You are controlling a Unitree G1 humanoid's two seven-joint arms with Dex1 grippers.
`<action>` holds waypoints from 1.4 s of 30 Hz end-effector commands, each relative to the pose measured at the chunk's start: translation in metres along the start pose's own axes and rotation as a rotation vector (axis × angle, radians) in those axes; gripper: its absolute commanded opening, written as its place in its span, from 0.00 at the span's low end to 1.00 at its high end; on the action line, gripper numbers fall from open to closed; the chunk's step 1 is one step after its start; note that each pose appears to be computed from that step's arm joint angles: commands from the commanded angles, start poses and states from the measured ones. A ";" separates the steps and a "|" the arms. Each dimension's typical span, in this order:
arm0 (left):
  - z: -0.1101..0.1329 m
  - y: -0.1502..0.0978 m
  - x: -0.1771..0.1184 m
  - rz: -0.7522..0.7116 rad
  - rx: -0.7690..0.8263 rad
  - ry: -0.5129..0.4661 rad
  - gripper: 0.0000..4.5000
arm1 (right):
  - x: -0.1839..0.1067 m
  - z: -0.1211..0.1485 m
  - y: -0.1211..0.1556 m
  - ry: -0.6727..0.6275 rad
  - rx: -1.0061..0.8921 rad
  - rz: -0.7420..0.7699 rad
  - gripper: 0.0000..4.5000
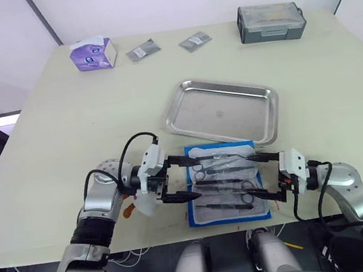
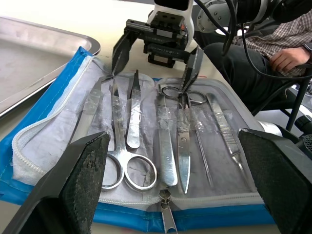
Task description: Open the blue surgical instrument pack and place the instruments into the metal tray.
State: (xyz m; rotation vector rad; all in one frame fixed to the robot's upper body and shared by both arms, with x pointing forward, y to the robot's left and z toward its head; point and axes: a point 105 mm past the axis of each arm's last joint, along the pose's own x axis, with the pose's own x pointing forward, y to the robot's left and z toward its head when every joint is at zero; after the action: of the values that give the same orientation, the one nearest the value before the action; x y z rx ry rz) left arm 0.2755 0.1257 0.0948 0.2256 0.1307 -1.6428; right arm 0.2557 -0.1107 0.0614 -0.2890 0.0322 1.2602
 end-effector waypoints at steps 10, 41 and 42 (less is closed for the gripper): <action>0.002 -0.002 0.001 -0.054 0.024 0.003 1.00 | 0.007 -0.005 0.003 0.001 0.018 0.119 0.98; 0.021 0.029 -0.024 -0.005 0.085 0.095 1.00 | 0.011 -0.036 0.015 0.159 0.121 0.102 0.98; 0.021 0.031 -0.022 -0.006 0.089 0.095 1.00 | 0.011 -0.037 0.015 0.157 0.122 0.099 0.98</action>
State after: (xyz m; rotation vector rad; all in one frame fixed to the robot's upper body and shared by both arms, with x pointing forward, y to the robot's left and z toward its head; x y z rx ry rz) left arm 0.3094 0.1433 0.1164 0.3515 0.1604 -1.5912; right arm 0.2591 -0.1028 0.0543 -0.3019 0.1049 1.3406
